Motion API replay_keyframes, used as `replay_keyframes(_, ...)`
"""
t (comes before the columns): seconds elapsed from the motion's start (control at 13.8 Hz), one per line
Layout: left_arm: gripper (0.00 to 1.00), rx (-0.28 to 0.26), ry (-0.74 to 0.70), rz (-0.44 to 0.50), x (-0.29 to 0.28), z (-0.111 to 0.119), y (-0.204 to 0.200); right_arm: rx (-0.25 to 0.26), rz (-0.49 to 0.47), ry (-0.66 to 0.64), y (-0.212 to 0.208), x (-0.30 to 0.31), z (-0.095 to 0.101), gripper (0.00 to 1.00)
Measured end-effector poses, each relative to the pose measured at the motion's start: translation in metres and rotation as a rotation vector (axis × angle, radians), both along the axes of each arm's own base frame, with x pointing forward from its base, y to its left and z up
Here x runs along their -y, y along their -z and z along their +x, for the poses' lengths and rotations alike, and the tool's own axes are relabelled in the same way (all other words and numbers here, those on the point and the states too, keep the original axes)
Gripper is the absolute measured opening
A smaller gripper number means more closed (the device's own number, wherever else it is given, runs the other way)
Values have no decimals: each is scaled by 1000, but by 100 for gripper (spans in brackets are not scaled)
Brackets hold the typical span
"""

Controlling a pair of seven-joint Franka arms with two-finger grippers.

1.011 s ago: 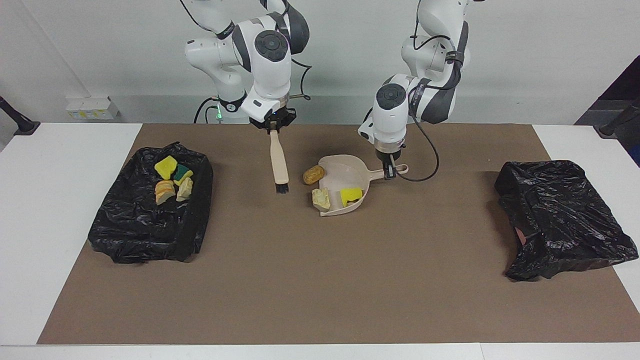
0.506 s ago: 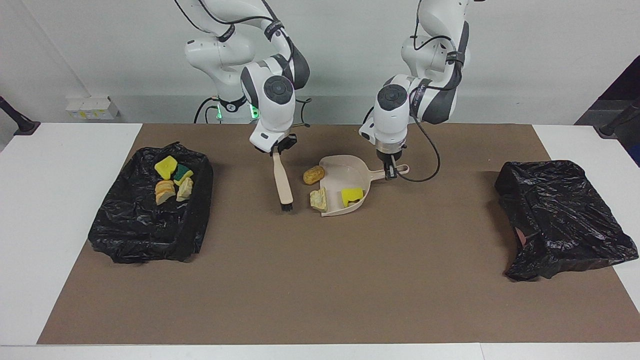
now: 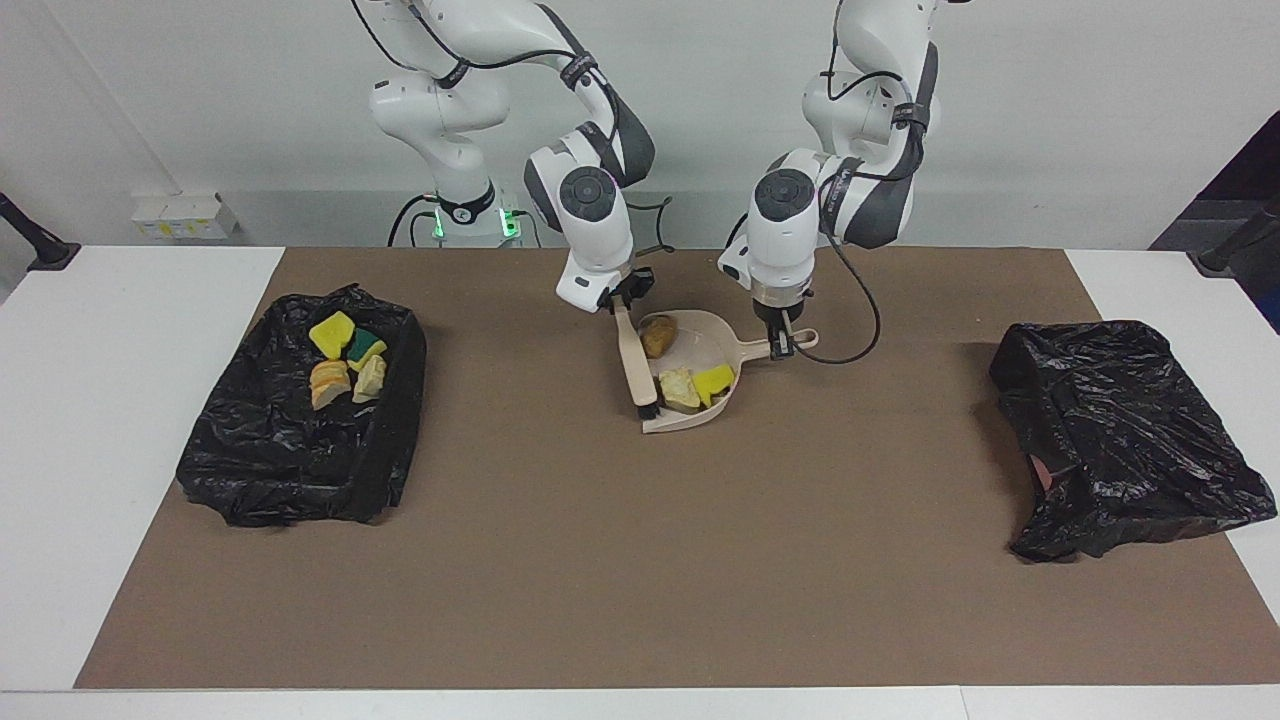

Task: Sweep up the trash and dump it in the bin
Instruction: 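Sweep the remaining bread and sponge into the dustpan with the right gripper's brush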

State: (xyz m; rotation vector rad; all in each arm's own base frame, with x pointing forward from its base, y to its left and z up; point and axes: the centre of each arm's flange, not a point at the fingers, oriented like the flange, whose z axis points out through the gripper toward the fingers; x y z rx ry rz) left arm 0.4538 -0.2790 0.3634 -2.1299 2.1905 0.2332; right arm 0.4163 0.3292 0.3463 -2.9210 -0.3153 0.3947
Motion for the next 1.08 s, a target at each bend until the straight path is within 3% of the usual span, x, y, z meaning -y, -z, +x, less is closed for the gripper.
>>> replay_keyframes(0.43,31,-1,1,0,-2,1,0,15,32,-2,-20,-27,-3,26)
replay_keyframes(0.72,31,-7,25,-4,-12,7,0,38,-41,-72,-16,-20,-4,26)
replay_keyframes(1.08,31,-22,67,-22,-24,15,2,24,-123,-137,-12,-11,-8,26)
